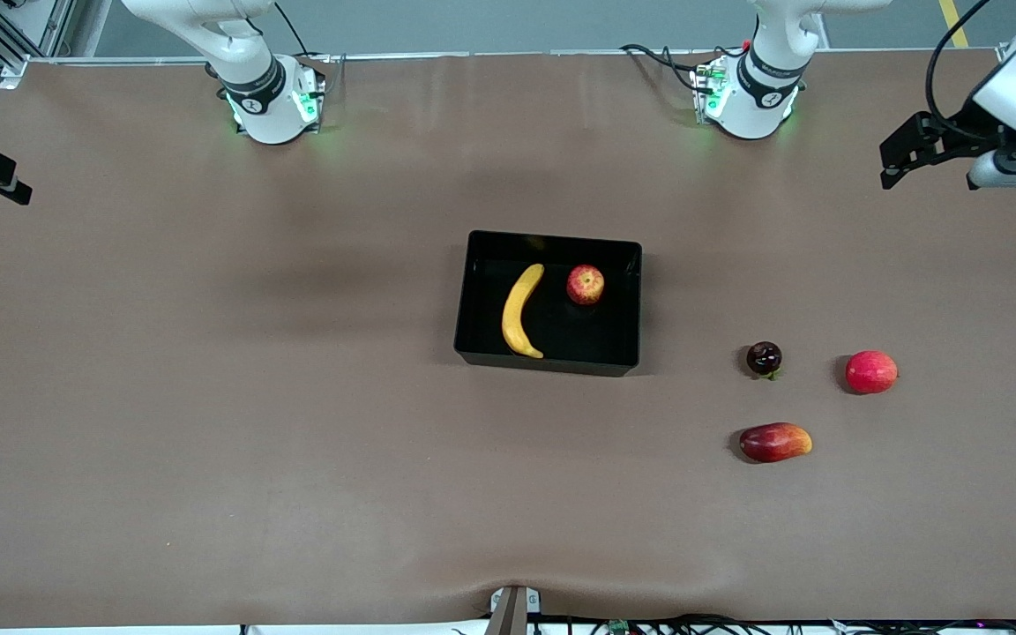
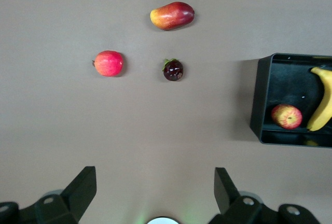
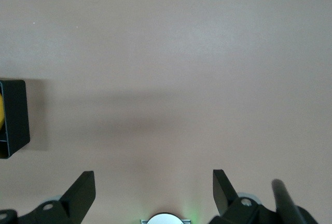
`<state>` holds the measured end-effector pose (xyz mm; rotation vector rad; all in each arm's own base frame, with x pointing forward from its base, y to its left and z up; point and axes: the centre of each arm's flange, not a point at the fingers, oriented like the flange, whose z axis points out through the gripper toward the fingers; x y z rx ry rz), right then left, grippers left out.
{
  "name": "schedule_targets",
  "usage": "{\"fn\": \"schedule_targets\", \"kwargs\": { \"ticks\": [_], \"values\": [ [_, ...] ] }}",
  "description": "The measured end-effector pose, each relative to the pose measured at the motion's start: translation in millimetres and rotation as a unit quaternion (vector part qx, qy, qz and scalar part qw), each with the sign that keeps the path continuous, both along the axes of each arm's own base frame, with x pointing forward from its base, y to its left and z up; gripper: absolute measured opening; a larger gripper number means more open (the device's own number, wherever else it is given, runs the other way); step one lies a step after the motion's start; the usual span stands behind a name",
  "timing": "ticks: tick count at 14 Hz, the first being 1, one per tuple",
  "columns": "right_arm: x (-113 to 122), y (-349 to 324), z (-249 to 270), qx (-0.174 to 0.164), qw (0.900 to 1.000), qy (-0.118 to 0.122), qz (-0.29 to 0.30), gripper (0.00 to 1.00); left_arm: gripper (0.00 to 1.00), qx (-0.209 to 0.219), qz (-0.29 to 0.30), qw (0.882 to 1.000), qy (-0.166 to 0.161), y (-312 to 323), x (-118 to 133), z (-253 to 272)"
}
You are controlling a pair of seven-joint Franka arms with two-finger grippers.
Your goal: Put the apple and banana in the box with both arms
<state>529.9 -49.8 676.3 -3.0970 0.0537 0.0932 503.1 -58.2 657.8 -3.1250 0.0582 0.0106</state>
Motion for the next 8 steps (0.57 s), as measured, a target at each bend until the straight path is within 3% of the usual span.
{"fn": "schedule_targets", "kwargs": {
  "ticks": [8],
  "values": [
    [0.1,0.0,-0.1,0.000,1.000,0.000,0.000,1.00,1.00,-0.003,0.012,1.000,-0.005,10.9,3.1,1.2]
  ]
}}
